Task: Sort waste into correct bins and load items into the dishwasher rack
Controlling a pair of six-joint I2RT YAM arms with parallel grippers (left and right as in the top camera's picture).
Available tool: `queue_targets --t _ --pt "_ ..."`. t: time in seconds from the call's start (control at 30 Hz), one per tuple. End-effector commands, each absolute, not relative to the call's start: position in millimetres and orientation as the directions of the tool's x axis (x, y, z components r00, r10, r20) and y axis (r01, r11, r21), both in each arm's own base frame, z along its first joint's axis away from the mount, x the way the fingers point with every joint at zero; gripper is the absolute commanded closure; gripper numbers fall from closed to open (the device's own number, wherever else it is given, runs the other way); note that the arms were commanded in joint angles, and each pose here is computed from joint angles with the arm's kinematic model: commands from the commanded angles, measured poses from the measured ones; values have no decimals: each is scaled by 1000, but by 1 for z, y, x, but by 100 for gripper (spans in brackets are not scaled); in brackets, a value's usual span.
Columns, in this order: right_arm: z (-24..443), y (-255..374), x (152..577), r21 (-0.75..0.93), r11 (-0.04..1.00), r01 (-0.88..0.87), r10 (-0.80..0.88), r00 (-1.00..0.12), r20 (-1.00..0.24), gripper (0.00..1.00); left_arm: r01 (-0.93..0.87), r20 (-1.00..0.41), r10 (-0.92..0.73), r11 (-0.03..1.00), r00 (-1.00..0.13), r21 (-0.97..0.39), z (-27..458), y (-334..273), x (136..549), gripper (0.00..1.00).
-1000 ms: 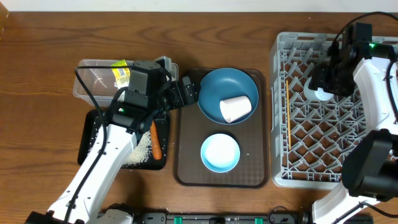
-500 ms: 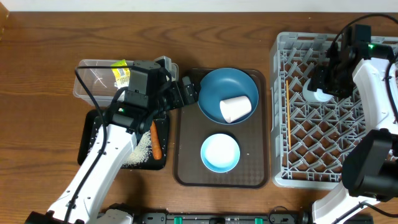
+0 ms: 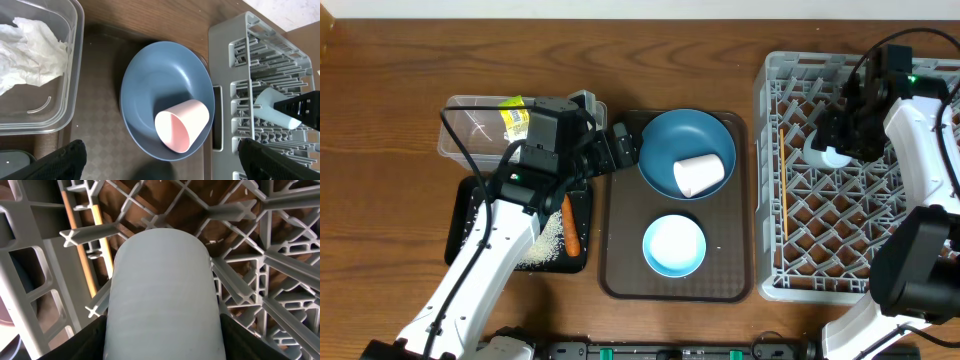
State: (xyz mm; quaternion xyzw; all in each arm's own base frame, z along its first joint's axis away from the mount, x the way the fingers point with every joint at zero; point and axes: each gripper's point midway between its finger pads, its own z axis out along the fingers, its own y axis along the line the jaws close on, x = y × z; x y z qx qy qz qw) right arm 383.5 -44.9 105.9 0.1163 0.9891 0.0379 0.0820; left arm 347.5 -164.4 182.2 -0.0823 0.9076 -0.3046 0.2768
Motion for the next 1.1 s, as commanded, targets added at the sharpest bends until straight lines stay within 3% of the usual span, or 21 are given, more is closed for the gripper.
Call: queue_targets --t 0.0,0.37,0.77,1.07 --pt "106 -43 382 100 968 232 245 -958 -150 94 25 -468 -321 804 -823 -594 188 -164 351 1" --pt "109 -41 381 116 957 265 280 -950 -139 99 25 -468 -321 804 -823 -594 188 -164 351 1" --pt "179 -45 390 157 951 268 296 -936 -192 99 25 -469 -320 804 -823 -594 188 -164 351 1" --pt "168 -43 351 111 952 287 292 -956 -37 99 25 -468 -321 804 -823 -594 188 -164 351 1"
